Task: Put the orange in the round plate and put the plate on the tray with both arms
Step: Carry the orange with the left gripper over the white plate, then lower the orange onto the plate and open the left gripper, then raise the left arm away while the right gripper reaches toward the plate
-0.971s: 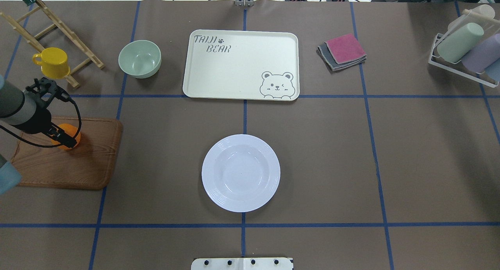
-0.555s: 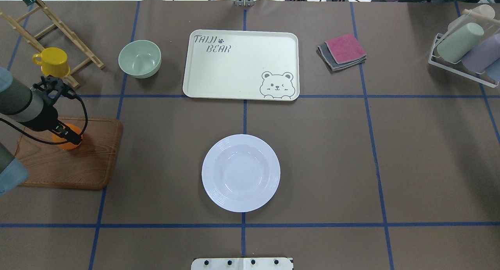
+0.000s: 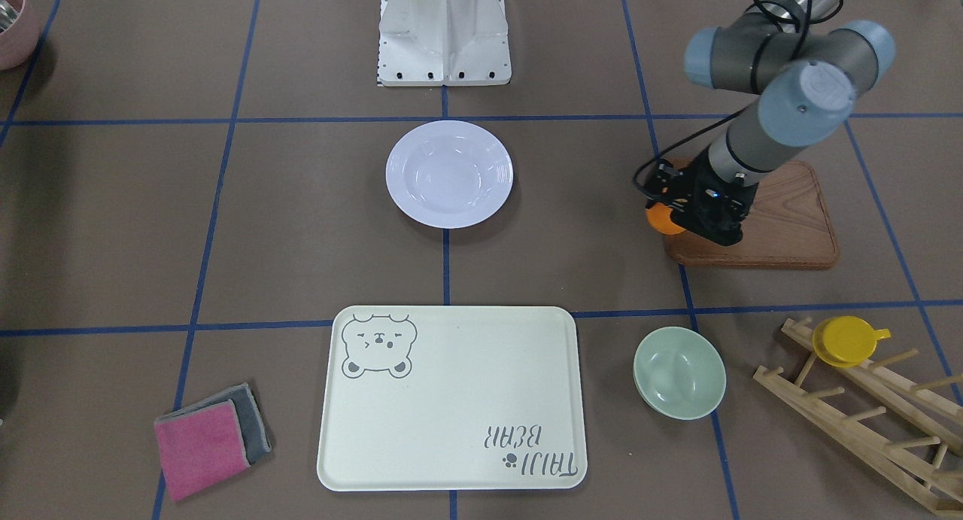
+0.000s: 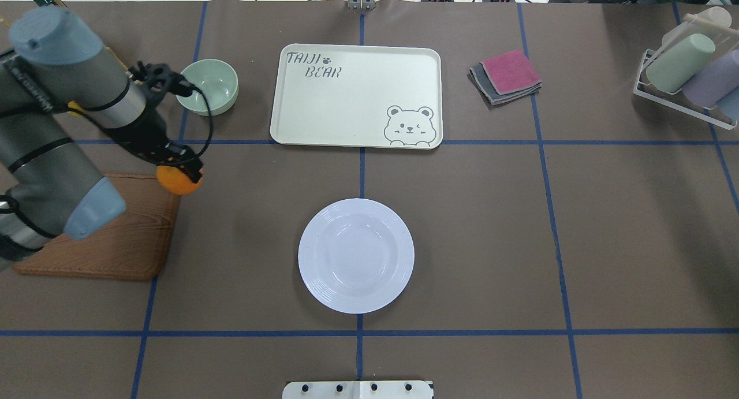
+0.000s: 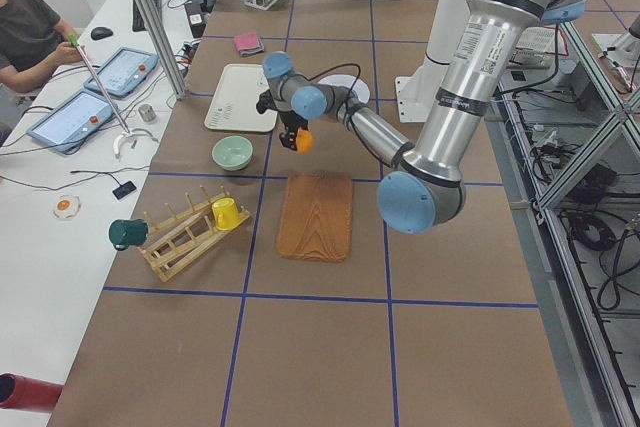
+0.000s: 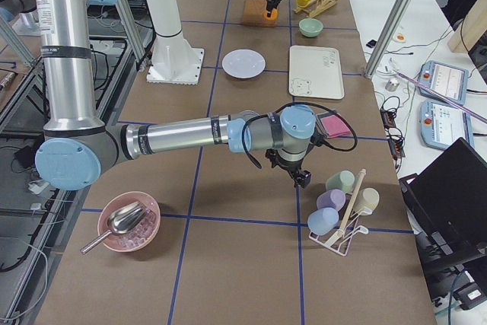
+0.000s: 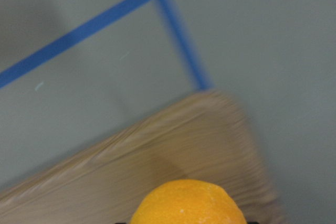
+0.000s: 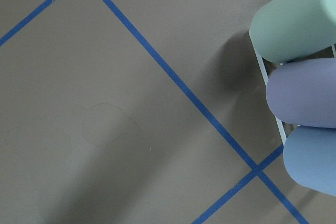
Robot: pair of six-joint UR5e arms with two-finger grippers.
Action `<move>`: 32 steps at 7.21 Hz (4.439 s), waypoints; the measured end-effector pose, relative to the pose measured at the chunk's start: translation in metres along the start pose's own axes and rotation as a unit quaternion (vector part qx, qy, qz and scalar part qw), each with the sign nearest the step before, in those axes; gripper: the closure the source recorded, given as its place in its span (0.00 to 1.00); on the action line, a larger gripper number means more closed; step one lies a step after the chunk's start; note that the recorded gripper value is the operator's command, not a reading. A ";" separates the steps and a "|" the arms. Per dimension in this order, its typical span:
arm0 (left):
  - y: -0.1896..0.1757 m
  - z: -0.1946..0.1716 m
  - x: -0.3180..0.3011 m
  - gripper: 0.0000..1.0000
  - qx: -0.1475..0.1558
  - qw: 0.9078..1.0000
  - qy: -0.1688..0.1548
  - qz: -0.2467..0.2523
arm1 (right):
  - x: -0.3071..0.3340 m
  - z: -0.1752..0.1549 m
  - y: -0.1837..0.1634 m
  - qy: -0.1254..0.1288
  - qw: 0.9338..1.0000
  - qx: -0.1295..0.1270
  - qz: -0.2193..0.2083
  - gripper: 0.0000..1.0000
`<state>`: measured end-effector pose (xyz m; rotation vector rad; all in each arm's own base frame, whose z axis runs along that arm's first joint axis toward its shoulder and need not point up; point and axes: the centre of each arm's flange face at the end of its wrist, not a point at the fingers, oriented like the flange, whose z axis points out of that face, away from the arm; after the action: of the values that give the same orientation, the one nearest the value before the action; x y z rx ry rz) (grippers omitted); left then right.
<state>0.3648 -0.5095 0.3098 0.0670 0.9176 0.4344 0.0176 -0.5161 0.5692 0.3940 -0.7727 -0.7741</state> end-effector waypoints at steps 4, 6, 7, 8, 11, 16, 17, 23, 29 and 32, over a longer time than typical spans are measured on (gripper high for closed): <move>0.003 0.037 0.237 1.00 -0.004 0.999 0.019 -0.030 | -0.001 -0.001 -0.005 0.000 1.000 0.002 0.000 0.00; -0.004 0.077 0.281 1.00 0.002 1.000 -0.002 -0.023 | -0.001 0.001 -0.005 -0.001 1.000 0.000 0.000 0.00; -0.010 0.097 0.284 1.00 0.007 1.000 -0.005 -0.020 | -0.002 0.001 -0.006 -0.001 1.000 0.000 0.000 0.00; -0.012 0.112 0.283 1.00 0.007 1.000 -0.008 -0.017 | -0.002 0.002 -0.007 -0.002 1.000 -0.001 -0.001 0.00; -0.007 0.132 0.281 0.74 -0.001 1.000 -0.013 -0.016 | -0.001 0.004 -0.008 -0.003 1.000 -0.002 -0.001 0.00; -0.006 0.135 0.281 0.01 0.036 0.999 -0.023 -0.004 | -0.002 0.004 -0.010 -0.003 1.000 -0.002 -0.001 0.00; -0.004 0.129 0.279 0.01 0.054 0.998 -0.016 0.001 | -0.005 0.006 -0.014 -0.003 1.000 0.000 0.002 0.00; 0.013 0.053 0.088 0.01 0.074 0.996 -0.020 0.033 | -0.165 0.102 -0.134 -0.054 0.986 0.087 0.129 0.00; 0.022 -0.013 -0.104 0.01 0.060 0.993 -0.041 0.093 | -0.480 0.173 -0.240 -0.162 0.857 0.263 0.413 0.00; 0.021 -0.017 -0.108 0.01 0.062 0.993 -0.042 0.096 | -0.569 0.188 -0.217 -0.222 0.716 0.355 0.559 0.00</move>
<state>0.2878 -0.5345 0.3860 0.2873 0.8575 0.5490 -0.4913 -0.2431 0.2987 0.3284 -1.5419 0.6659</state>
